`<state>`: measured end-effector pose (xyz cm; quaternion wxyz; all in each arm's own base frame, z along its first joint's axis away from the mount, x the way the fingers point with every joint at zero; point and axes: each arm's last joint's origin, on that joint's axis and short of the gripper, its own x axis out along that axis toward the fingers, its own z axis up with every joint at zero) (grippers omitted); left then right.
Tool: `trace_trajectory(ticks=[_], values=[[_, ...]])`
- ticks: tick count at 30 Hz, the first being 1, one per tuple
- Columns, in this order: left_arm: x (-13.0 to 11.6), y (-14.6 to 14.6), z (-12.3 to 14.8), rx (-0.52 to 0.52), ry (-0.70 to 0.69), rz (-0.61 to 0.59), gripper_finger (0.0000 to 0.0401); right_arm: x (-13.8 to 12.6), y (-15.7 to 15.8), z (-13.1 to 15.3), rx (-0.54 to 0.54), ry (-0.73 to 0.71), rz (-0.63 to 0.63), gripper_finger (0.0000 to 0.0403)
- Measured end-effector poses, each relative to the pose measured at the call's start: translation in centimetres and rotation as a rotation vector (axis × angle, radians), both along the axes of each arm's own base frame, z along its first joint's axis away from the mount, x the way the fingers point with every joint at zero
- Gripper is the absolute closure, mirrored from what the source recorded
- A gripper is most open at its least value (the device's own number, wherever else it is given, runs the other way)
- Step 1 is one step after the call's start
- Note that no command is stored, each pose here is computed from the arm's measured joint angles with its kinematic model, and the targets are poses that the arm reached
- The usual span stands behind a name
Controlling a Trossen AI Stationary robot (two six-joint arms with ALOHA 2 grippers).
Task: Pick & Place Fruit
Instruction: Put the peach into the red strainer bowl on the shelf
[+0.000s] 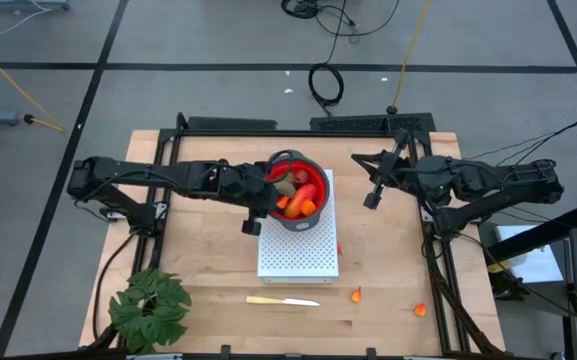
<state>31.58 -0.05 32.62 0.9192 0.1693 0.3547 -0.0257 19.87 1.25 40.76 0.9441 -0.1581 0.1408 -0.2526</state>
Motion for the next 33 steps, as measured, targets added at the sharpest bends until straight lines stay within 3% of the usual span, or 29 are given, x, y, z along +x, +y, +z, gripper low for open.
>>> trace_trajectory(ticks=[15,22,33], values=[[-0.6,1.2,2.7,-0.078,0.020,0.041,0.0279,0.0,0.0,-0.1,0.021,-0.003,-0.005,0.0403],[-0.7,1.1,2.5,-0.114,0.042,0.036,0.0279,0.0,0.0,-0.1,0.024,-0.005,-0.005,0.0403],[1.4,1.1,-0.6,-0.157,0.162,0.058,0.0279,0.0,0.0,-0.1,0.045,-0.013,-0.010,0.0403]])
